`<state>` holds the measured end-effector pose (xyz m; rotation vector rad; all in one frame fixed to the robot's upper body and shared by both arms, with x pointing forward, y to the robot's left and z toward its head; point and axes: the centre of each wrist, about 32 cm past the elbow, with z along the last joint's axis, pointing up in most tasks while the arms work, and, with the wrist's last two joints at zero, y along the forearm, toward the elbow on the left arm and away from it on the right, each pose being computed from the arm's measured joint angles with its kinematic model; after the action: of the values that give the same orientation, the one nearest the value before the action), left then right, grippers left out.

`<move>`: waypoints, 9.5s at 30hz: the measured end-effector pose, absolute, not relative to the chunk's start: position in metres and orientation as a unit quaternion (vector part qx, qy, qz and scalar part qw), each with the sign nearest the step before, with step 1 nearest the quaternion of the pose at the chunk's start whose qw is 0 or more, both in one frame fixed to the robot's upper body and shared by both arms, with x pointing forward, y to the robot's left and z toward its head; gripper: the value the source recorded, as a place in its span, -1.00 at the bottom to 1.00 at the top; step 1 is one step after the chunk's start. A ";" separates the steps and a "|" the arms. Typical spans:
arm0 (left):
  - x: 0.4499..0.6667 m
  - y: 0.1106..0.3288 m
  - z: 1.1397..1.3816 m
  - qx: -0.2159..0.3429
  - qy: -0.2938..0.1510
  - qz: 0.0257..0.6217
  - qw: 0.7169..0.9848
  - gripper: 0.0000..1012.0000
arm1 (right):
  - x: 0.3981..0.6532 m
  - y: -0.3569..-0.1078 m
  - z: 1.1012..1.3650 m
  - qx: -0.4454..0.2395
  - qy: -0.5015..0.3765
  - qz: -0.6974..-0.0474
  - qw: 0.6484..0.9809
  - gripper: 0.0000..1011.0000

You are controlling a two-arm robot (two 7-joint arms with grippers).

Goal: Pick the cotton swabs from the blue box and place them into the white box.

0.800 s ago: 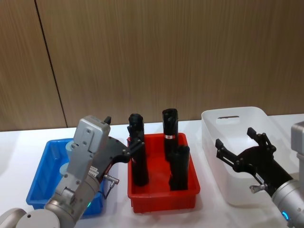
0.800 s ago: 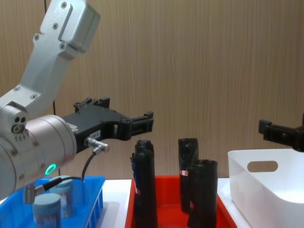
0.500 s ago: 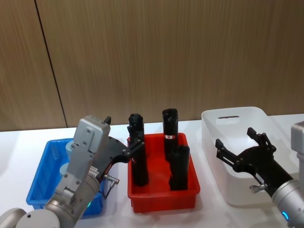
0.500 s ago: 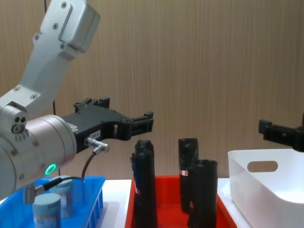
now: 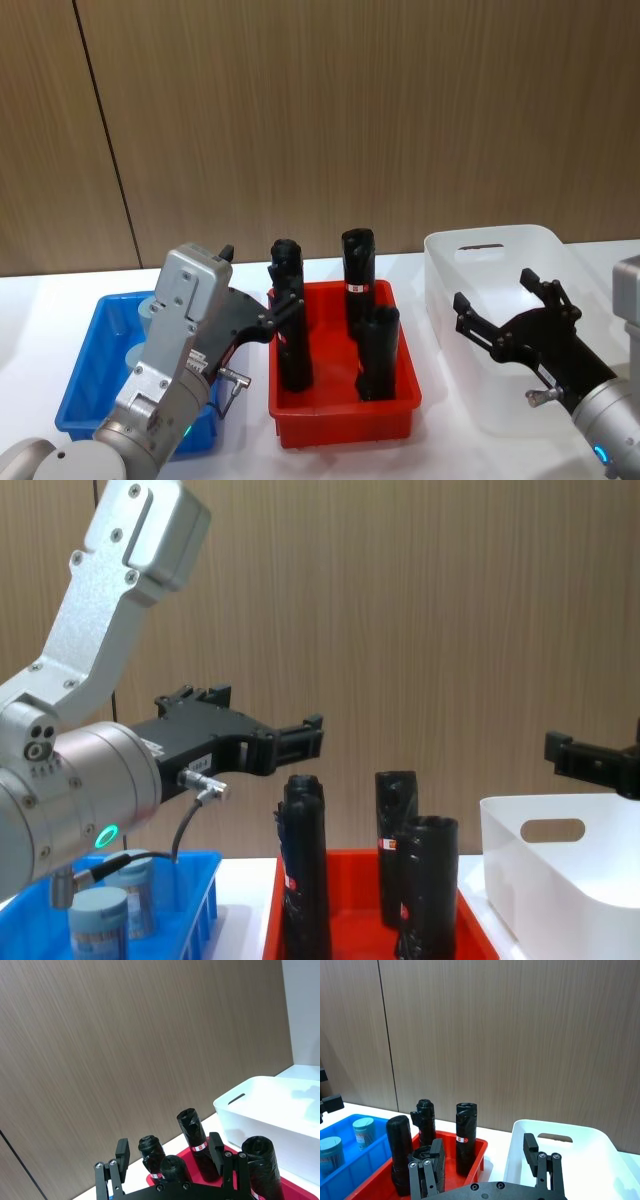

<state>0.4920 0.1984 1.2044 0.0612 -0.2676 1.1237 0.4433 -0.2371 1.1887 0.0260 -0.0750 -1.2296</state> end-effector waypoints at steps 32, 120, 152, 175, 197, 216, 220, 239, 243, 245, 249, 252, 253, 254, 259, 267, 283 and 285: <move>0.472 0.235 1.191 0.052 -0.008 0.596 0.801 0.98 | 0.443 -0.237 1.189 0.012 -0.035 -0.577 0.816 0.98; 0.572 0.296 1.161 0.156 0.189 0.611 0.753 0.62 | 0.443 -0.237 1.189 0.012 -0.035 -0.577 0.816 0.98; 0.547 0.282 1.200 0.165 0.086 0.592 0.784 0.33 | 0.443 -0.237 1.189 0.012 -0.035 -0.577 0.816 0.98; 0.528 0.286 1.231 0.141 0.020 0.466 0.873 0.33 | 0.443 -0.237 1.189 0.012 -0.035 -0.577 0.816 0.98; 0.544 0.282 1.237 0.100 0.009 0.300 0.949 0.33 | 0.443 -0.237 1.189 0.012 -0.035 -0.577 0.816 0.98; 0.568 0.270 1.235 0.063 0.016 0.158 0.985 0.33 | 0.443 -0.237 1.189 0.012 -0.035 -0.577 0.816 0.98; 0.571 0.267 1.235 0.057 0.016 0.139 0.988 0.33 | 0.443 -0.237 1.189 0.012 -0.035 -0.577 0.816 0.98; 0.577 0.263 1.235 0.049 0.016 0.107 0.993 0.33 | 0.443 -0.238 1.189 0.011 -0.036 -0.573 0.819 0.98; 0.577 0.263 1.235 0.048 0.016 0.105 0.993 0.33 | 0.444 -0.241 1.190 0.006 -0.041 -0.562 0.826 0.98; 0.577 0.263 1.235 0.048 0.016 0.104 0.993 0.33 | 0.444 -0.242 1.191 0.002 -0.042 -0.556 0.830 0.98; 0.577 0.263 1.235 0.048 0.016 0.102 0.993 0.33 | 0.445 -0.247 1.194 -0.010 -0.045 -0.538 0.842 0.98; 0.578 0.263 1.235 0.047 0.016 0.101 0.994 0.33 | 0.446 -0.250 1.196 -0.017 -0.046 -0.524 0.850 0.98; 0.578 0.263 1.235 0.047 0.016 0.101 0.994 0.33 | 0.446 -0.253 1.197 -0.022 -0.046 -0.516 0.855 0.98; 0.578 0.263 1.235 0.047 0.016 0.101 0.994 0.33 | 0.446 -0.254 1.198 -0.024 -0.046 -0.513 0.857 0.98; 0.578 0.262 1.235 0.047 0.016 0.100 0.994 0.33 | 0.448 -0.265 1.203 -0.042 -0.040 -0.482 0.874 0.98; 0.578 0.262 1.235 0.047 0.016 0.099 0.994 0.33 | 0.451 -0.283 1.211 -0.072 -0.023 -0.435 0.897 0.98; 0.578 0.262 1.235 0.047 0.016 0.098 0.994 0.33 | 0.463 -0.301 1.225 -0.111 0.013 -0.349 0.930 0.98; 0.578 0.262 1.235 0.047 0.016 0.098 0.994 0.33 | 0.465 -0.301 1.226 -0.113 0.016 -0.340 0.933 0.98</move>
<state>0.5781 0.2622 1.2350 0.0933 0.0318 0.1969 0.4650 -0.3006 1.2262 -0.2310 0.0319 -0.6959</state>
